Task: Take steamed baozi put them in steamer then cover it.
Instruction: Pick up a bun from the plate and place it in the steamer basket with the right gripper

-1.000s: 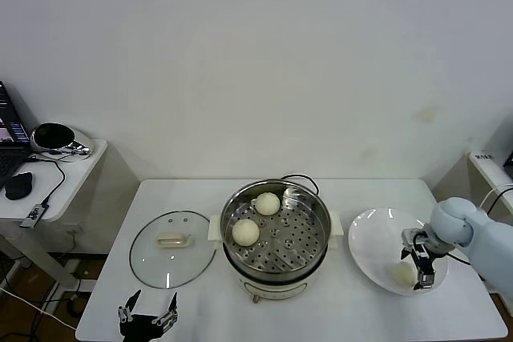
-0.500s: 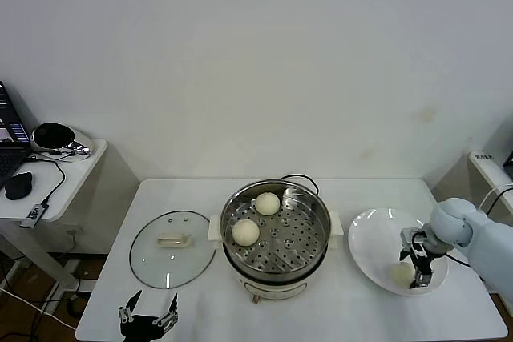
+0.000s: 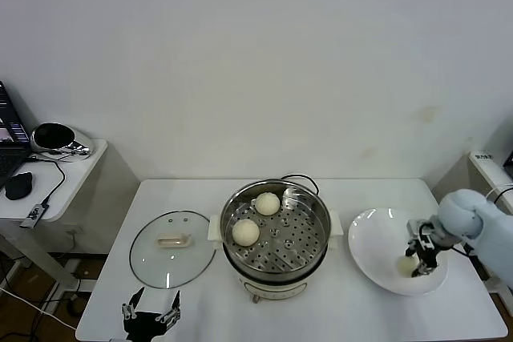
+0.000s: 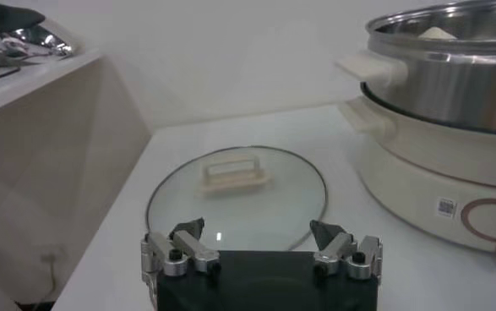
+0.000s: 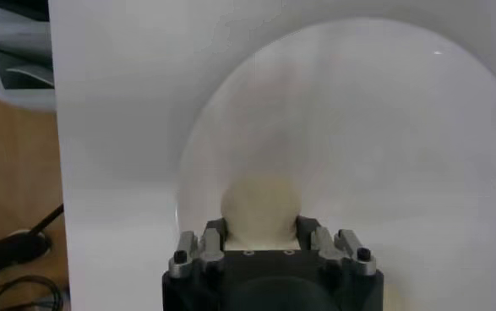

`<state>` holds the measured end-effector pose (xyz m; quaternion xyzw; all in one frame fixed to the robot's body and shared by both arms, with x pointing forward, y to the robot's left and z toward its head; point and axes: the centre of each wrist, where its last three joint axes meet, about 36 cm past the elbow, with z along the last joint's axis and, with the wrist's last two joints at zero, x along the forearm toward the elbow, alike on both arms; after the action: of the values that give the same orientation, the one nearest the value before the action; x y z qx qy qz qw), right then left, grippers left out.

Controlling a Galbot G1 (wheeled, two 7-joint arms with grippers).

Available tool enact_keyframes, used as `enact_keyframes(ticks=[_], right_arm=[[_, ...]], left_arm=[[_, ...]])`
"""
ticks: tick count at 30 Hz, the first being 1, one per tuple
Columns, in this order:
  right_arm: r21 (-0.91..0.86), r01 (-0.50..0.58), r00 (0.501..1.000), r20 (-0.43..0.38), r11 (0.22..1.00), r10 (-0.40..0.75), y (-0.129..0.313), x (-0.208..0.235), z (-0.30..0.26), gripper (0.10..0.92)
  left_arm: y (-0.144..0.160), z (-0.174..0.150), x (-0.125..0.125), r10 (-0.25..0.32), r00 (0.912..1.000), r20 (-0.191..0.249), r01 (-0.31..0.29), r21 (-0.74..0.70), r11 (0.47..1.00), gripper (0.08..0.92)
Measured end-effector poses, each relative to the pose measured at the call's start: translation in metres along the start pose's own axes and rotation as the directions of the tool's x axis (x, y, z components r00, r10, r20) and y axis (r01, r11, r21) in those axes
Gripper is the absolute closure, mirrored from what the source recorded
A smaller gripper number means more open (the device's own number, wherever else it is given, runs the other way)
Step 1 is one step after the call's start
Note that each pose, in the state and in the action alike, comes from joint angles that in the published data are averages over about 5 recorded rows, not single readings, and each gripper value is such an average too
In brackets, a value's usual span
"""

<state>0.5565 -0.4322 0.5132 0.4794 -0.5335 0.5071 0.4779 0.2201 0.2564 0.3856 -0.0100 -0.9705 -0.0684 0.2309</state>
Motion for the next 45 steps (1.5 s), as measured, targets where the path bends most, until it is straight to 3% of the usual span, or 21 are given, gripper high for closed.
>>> enact_keyframes(ticks=[11,19,25,31,39,45], right_arm=[[0.108,-0.106,0.984,0.152,0.988,0.089,-0.053,0.102,-0.068,0.51],[0.374,-0.161,0.95,0.309,0.913,0.041,-0.092,0.151,-0.147,0.511],[0.642,-0.219,0.937,0.349,0.735,-0.025,-0.099,0.163,-0.208,0.505],[0.839,-0.253,0.946,0.32,0.481,-0.061,-0.093,0.16,-0.258,0.505],[0.957,-0.248,0.963,0.261,0.151,-0.068,-0.08,0.146,-0.303,0.505],[0.976,-0.217,0.974,0.214,-0.035,-0.071,-0.065,0.133,-0.327,0.505]], left_arm=[[0.004,-0.008,-0.005,-0.016,0.9994,0.031,0.017,-0.013,1.0,0.177],[0.007,-0.013,0.0,-0.045,0.9977,0.05,0.046,-0.012,0.999,0.177],[0.004,-0.018,0.003,-0.05,0.9967,0.064,0.049,0.003,0.999,0.177],[0.002,-0.024,0.006,-0.057,0.9952,0.08,0.056,0.016,0.998,0.177],[0.001,-0.032,0.008,-0.07,0.9918,0.107,0.067,0.038,0.997,0.177],[0.001,-0.035,0.009,-0.071,0.9908,0.115,0.066,0.049,0.997,0.177]])
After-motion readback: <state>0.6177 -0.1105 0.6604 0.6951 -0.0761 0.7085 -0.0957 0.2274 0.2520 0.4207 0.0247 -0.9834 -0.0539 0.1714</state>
